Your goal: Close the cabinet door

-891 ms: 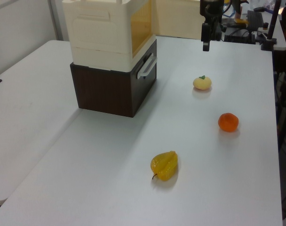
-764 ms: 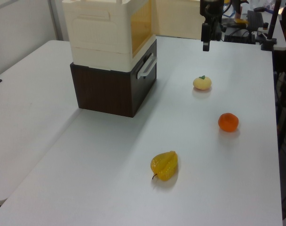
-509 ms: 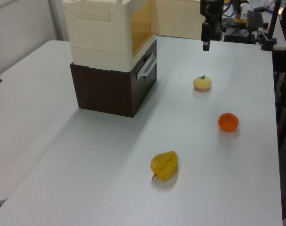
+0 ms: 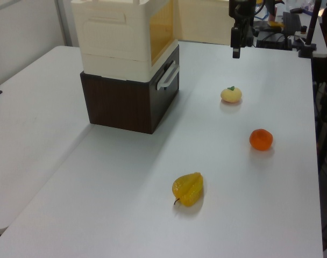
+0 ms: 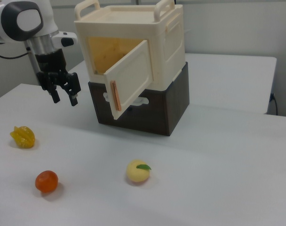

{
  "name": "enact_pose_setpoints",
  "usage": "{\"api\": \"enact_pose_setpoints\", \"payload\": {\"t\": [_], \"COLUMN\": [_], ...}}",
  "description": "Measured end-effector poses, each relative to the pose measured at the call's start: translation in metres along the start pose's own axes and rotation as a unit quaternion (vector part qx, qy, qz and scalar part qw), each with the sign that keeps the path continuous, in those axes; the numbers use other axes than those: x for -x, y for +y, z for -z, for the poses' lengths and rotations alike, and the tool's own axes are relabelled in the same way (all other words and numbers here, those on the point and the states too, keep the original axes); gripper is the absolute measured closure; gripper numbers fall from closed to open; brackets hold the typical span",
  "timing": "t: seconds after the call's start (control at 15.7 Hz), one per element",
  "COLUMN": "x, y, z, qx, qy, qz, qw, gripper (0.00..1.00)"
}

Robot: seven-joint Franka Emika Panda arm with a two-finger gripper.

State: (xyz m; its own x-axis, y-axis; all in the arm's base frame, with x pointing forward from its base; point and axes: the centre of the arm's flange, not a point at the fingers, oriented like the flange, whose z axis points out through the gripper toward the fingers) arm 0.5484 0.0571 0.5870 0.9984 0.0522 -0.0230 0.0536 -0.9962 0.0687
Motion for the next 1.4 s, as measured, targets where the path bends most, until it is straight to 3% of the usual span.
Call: {"api": "enact_pose_setpoints", "payload": {"t": [0.19, 0.45, 0.83, 1.4], "x": [0.0, 0.0, 0.0, 0.013], "y": [0.0, 0.0, 0.017, 0.095], "z": [0.0, 0.0, 0.018, 0.124], "qx": [0.0, 0.0, -0.001, -0.005], "qy": [0.0, 0.0, 0.019, 0.129], "qz": [0.004, 0.006, -0.009, -0.068], "qw": [1.0, 1.0, 0.9998, 0.9894], "gripper": [0.59, 0.98, 0.99, 0.99]}}
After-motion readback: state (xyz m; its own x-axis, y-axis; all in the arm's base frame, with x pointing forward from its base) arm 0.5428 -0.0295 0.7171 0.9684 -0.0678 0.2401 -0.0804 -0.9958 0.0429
